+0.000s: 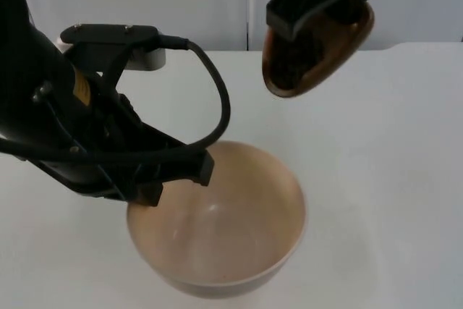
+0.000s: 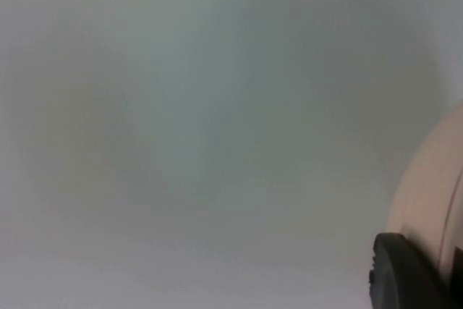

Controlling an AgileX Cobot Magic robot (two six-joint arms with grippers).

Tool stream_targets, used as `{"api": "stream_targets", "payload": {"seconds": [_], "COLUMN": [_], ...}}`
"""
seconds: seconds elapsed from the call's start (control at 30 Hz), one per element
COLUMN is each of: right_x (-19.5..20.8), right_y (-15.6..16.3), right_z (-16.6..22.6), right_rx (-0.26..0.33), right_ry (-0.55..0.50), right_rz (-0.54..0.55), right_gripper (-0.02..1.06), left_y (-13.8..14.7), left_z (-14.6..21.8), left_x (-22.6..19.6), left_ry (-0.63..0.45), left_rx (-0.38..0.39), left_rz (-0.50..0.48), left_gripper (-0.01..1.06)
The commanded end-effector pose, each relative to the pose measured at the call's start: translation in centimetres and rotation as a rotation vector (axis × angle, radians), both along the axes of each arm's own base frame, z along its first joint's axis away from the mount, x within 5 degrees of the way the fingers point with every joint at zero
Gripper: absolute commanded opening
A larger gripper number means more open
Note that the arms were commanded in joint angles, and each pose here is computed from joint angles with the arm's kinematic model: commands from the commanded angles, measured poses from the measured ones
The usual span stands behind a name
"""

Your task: Pick up the bowl with the left hand and pour the coffee beans from the cup into the bowl with the right hand.

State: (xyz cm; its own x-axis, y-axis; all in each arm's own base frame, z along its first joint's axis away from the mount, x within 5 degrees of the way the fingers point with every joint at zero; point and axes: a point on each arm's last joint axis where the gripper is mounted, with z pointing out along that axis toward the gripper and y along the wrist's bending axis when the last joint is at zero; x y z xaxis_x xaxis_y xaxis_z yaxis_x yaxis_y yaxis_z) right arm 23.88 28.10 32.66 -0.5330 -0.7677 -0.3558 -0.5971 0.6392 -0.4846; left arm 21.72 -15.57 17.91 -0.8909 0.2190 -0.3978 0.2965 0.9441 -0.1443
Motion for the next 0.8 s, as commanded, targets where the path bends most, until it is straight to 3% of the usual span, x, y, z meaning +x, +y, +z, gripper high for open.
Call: {"api": "stream_targets", "payload": {"seconds": [0.0,0.77], "right_x": [-0.3,-3.5], "right_y": [0.2,3.1], "right_z": [0.4,2.0], "right_rx": [-0.004,-0.076], "right_ry": [-0.040,-0.283], "right_rz": [0.009,0.137], "right_gripper": [0.00,0.00], "left_y": [-0.3,-0.3], "left_z": [0.2,0.2], "left_x": [0.1,0.1], "left_ry": [-0.010,-0.009], "left_rx": [-0.024,-0.024], "left_rz": [0.007,0.008], "left_gripper": [0.00,0.00]}}
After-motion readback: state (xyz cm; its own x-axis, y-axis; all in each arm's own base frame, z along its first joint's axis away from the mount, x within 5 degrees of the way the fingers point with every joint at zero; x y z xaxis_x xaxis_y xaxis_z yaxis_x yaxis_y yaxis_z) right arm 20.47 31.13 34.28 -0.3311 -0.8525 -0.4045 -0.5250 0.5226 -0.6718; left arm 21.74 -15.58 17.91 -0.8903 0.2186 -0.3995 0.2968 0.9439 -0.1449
